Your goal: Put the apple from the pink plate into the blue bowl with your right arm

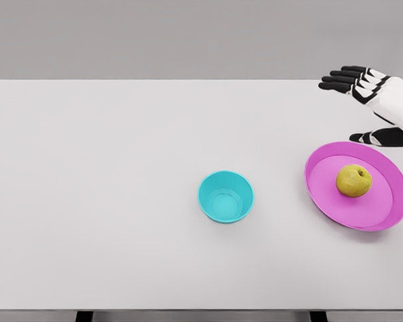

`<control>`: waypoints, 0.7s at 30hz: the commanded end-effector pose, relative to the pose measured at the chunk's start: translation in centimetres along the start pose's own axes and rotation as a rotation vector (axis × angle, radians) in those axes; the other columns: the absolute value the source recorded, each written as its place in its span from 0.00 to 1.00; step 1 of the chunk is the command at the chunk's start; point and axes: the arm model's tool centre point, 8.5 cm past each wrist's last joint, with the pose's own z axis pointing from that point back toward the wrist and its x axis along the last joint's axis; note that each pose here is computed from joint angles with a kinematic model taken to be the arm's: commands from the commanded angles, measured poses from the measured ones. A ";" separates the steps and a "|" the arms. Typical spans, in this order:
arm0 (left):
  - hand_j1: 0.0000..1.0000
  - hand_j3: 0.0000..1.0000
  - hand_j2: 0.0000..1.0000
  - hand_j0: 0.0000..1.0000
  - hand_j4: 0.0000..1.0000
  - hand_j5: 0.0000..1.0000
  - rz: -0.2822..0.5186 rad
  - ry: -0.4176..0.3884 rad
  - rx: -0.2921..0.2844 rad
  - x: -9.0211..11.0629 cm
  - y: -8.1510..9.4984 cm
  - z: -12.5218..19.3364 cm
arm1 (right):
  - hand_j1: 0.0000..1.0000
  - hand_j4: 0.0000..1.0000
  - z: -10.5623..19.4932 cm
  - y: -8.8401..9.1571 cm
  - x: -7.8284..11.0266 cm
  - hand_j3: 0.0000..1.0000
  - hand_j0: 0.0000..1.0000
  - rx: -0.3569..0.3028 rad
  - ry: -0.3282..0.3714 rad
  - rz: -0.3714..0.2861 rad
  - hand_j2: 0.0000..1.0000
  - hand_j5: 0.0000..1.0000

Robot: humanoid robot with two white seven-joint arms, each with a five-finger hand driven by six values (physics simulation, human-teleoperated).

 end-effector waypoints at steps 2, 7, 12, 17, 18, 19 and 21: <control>1.00 1.00 1.00 1.00 1.00 1.00 0.000 0.000 0.000 0.0 0.0 0.0 | 1.00 1.00 0.1 -0.6 -0.1 1.00 1.00 -0.011 0.002 0.004 1.00 1.00; 1.00 1.00 1.00 1.00 1.00 1.00 -0.001 0.000 0.000 0.0 0.0 0.0 | 1.00 1.00 1.3 -0.2 -0.7 1.00 1.00 0.100 0.034 0.021 1.00 1.00; 1.00 1.00 1.00 1.00 1.00 1.00 0.000 0.000 0.000 0.0 0.0 0.0 | 1.00 1.00 2.7 -0.5 -0.9 1.00 1.00 0.496 0.064 0.088 1.00 1.00; 1.00 1.00 1.00 1.00 1.00 1.00 0.000 0.000 0.000 0.0 0.0 0.0 | 1.00 1.00 3.3 1.0 -0.9 1.00 1.00 0.525 0.068 0.052 1.00 1.00; 1.00 1.00 1.00 1.00 1.00 1.00 0.000 0.000 0.000 0.0 0.0 0.0 | 1.00 1.00 3.7 1.7 -1.0 1.00 1.00 0.538 0.073 0.037 1.00 1.00; 1.00 1.00 1.00 1.00 1.00 1.00 0.000 0.000 0.000 0.0 0.0 0.0 | 1.00 1.00 4.1 2.4 -1.0 1.00 1.00 0.557 0.079 0.024 1.00 1.00; 1.00 1.00 1.00 1.00 1.00 1.00 0.000 0.000 0.000 0.0 0.0 0.0 | 1.00 1.00 4.3 2.6 -1.2 1.00 1.00 0.566 0.086 0.021 1.00 1.00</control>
